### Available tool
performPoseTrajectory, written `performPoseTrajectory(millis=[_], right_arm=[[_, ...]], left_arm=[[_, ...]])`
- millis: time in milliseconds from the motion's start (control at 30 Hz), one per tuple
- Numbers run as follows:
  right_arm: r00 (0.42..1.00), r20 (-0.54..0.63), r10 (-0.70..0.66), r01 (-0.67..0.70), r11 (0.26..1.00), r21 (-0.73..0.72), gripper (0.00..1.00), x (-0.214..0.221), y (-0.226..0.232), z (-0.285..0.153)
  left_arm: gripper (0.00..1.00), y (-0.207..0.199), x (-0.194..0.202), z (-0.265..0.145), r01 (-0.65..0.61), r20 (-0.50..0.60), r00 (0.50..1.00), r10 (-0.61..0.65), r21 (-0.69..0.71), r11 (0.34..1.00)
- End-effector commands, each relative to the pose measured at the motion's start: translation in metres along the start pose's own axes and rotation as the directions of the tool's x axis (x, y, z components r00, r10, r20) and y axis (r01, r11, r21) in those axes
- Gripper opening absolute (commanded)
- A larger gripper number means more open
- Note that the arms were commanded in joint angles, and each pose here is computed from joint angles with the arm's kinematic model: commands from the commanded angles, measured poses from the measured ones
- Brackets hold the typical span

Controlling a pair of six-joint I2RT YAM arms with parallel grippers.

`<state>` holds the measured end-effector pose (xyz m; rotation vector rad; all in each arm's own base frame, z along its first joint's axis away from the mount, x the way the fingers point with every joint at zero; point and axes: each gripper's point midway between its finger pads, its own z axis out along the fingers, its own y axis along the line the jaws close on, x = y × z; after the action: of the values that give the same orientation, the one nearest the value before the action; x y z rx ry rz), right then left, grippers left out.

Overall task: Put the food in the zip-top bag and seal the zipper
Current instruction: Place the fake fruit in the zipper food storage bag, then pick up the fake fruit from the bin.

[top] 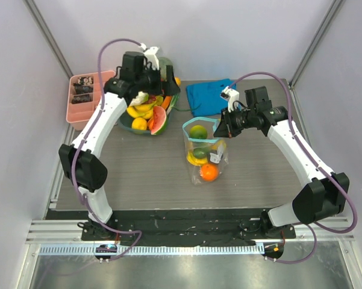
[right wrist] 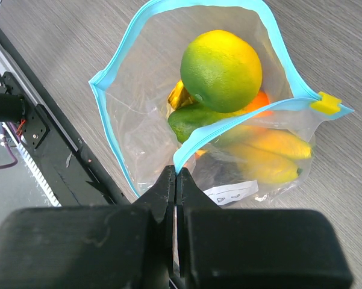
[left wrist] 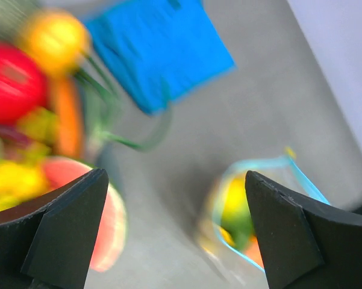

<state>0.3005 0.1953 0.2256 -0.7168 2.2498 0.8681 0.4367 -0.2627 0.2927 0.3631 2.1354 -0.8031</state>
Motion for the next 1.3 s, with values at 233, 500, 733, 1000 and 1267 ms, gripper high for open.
performPoseTrajectory(millis=[233,500,733,1000,1267], right_arm=[[0.995,0.072,-0.066,0.067,0.998,-0.014,0.01,-0.018,0.01,-0.01],[0.997,0.06,-0.057,0.058,0.998,-0.017,0.01,-0.016,0.01,-0.007],[0.997,0.057,-0.051,0.052,0.998,-0.019,0.01,-0.015,0.009,-0.006],[0.997,0.053,-0.047,0.048,0.999,-0.011,0.01,-0.016,0.006,-0.005],[0.998,0.045,-0.05,0.051,0.999,-0.008,0.01,-0.012,0.004,-0.003]], left_arm=[[1.0,0.123,-0.062,0.042,-0.262,0.098,0.939,0.329,-0.415,0.871],[1.0,0.174,-0.069,0.066,-0.363,0.04,0.891,0.451,-0.532,0.765],[1.0,0.2,-0.053,0.079,-0.39,-0.014,0.886,0.464,-0.565,0.727],[0.81,0.196,-0.058,0.078,-0.368,0.023,0.897,0.442,-0.517,0.773],[0.4,0.134,-0.091,0.021,-0.327,0.162,0.89,0.427,-0.428,0.842]])
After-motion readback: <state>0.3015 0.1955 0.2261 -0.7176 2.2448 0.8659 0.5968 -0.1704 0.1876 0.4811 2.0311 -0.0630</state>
